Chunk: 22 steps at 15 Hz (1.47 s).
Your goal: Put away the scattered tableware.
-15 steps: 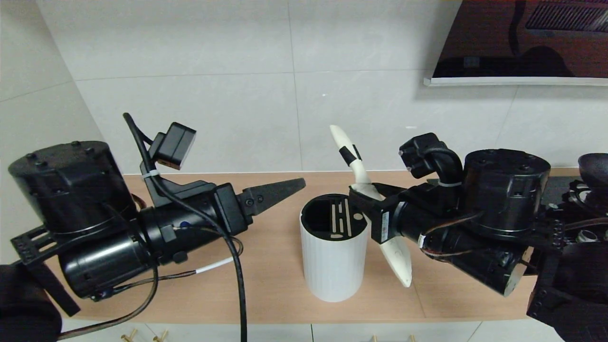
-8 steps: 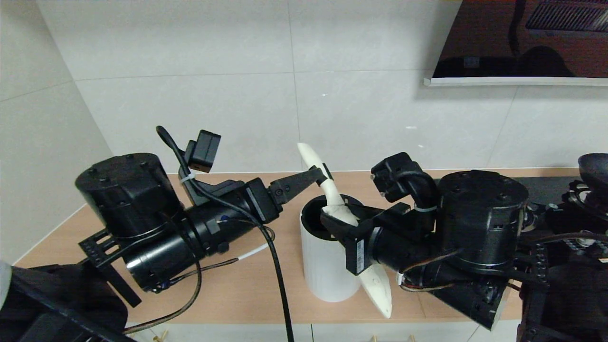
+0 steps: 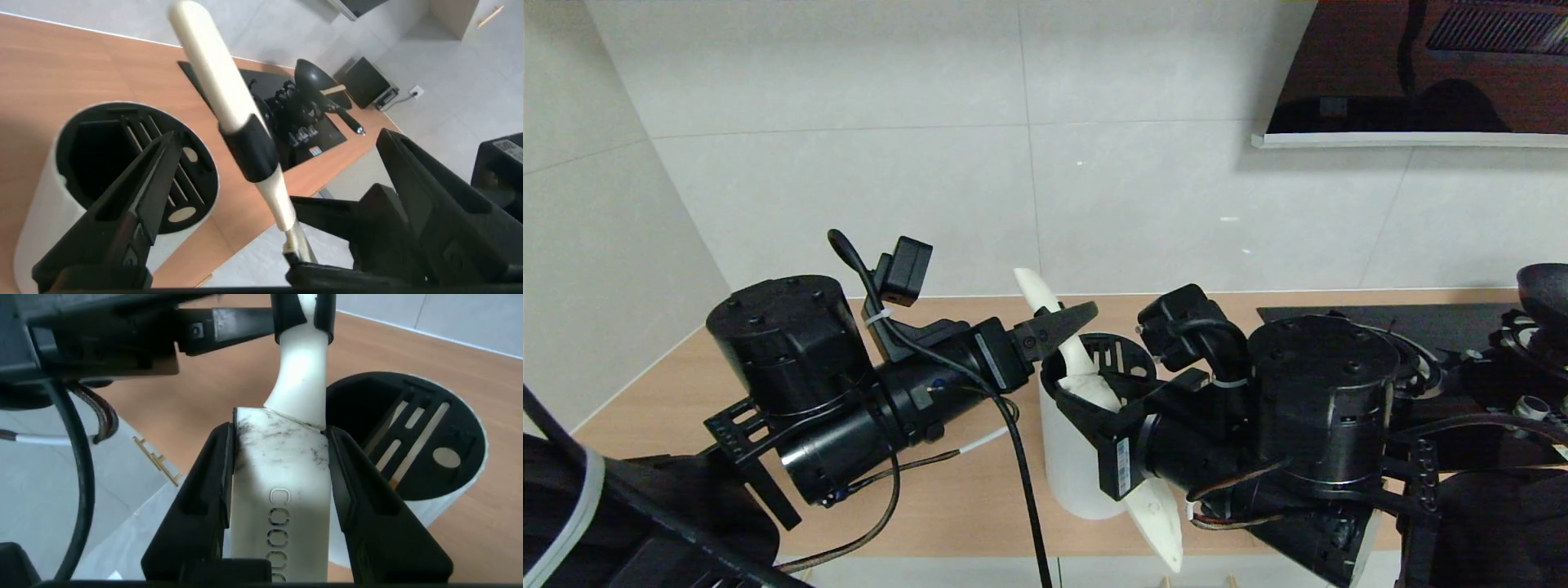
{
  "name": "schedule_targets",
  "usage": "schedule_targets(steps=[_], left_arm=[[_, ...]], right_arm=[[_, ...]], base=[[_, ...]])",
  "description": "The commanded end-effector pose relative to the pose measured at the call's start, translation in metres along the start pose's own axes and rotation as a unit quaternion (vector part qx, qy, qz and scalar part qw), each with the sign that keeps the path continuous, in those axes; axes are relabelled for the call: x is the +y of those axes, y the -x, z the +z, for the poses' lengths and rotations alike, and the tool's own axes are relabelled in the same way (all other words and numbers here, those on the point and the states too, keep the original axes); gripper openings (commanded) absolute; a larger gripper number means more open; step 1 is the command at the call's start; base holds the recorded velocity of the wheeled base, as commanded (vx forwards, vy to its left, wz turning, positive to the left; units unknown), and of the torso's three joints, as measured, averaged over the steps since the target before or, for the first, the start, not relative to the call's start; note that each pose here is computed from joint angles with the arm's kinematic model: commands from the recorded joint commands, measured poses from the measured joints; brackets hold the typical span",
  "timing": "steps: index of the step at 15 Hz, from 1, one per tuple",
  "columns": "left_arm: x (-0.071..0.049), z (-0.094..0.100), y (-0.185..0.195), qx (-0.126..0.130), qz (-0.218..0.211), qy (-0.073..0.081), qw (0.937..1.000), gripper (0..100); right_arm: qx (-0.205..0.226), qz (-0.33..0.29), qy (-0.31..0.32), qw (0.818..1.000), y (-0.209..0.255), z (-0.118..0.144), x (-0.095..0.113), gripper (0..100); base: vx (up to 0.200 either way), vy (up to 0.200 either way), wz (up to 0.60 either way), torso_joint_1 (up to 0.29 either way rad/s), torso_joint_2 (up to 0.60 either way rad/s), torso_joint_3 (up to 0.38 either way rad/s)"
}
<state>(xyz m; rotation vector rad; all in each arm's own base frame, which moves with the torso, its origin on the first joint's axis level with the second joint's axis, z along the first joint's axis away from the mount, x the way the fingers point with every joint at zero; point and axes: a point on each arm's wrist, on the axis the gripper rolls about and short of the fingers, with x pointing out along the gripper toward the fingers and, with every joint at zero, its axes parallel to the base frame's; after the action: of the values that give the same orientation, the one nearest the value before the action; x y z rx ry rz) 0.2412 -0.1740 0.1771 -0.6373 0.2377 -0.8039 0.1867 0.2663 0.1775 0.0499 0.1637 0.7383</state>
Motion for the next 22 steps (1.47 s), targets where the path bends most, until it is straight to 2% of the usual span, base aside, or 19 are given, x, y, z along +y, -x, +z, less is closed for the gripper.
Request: schedule_targets(steps=[1,6,7,22], left_arm=[[-0.0001,0.0001,0.0000,0.000,0.000,0.000,1.0000,100],[0.0019,-0.0019,-0.0015,0.003,0.003,0.001,1.0000,100],[0.0026,-0.0026,-0.0020,0.004,0.004,0.002,1.0000,0],[0.0032,-0.0036,-0.0014,0.007,0.004,0.002,1.0000,0]], right_arm=[[0.004,0.011,-0.001,1.000,0.0007,-0.0024,0.0071,0],[0.006,0.017,-0.003,1.000,0.0023,-0.0037,0.0106,0],[0.007,0.016,-0.003,1.000,0.0030,-0.0045,0.0103,0],[0.003,0.017,-0.004,1.000,0.0040,-0.0024,0.0109,0]], base=[[0.000,0.000,0.00,0.000,0.00,0.000],[0.000,0.000,0.00,0.000,0.00,0.000],[0.000,0.000,0.00,0.000,0.00,0.000],[0.000,0.000,0.00,0.000,0.00,0.000]])
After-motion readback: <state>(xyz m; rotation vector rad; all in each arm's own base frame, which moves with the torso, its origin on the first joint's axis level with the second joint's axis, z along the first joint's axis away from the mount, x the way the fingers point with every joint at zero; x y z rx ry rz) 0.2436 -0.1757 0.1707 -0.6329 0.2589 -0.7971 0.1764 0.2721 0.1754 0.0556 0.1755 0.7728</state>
